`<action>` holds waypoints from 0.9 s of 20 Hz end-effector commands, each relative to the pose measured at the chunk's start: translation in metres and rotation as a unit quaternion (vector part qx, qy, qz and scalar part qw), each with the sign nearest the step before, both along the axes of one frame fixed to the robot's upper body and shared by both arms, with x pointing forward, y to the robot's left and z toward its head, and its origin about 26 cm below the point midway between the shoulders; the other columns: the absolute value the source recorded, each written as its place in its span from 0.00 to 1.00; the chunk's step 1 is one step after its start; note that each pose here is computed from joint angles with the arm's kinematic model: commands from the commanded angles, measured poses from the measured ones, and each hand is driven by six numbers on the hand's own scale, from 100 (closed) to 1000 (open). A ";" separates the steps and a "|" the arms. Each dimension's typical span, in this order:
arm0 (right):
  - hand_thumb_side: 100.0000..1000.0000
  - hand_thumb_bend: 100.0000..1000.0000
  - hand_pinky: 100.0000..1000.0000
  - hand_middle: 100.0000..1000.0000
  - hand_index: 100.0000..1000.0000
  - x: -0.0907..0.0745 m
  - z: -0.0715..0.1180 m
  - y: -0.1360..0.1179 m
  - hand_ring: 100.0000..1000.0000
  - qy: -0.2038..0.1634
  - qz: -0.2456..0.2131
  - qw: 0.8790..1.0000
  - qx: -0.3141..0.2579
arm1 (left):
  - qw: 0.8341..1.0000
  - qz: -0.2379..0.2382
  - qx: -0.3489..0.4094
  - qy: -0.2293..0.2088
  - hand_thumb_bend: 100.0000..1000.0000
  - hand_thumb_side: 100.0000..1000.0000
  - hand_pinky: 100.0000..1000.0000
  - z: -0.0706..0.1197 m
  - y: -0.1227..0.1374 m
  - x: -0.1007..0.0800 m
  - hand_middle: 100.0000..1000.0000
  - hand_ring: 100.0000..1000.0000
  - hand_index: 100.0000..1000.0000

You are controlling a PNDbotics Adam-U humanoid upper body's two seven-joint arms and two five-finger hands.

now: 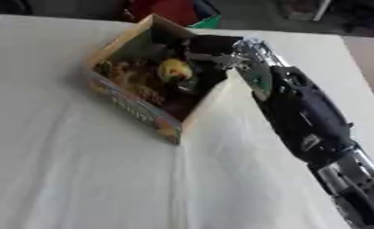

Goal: Pick up objects on the table and place them in the box.

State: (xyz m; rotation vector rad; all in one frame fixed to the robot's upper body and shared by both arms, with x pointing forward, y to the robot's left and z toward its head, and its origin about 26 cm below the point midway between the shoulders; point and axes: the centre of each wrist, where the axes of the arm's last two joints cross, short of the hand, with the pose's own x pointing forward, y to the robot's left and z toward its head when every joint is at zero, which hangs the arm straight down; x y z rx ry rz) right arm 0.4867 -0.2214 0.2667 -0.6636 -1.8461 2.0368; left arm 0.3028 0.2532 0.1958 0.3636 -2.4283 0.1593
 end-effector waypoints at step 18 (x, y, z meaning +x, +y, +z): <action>1.00 0.07 0.70 0.78 0.91 -0.071 0.087 -0.034 1.00 -0.083 0.066 0.983 0.147 | 1.000 0.011 -0.002 -0.009 0.00 0.77 0.64 0.003 0.003 -0.003 0.60 0.61 0.69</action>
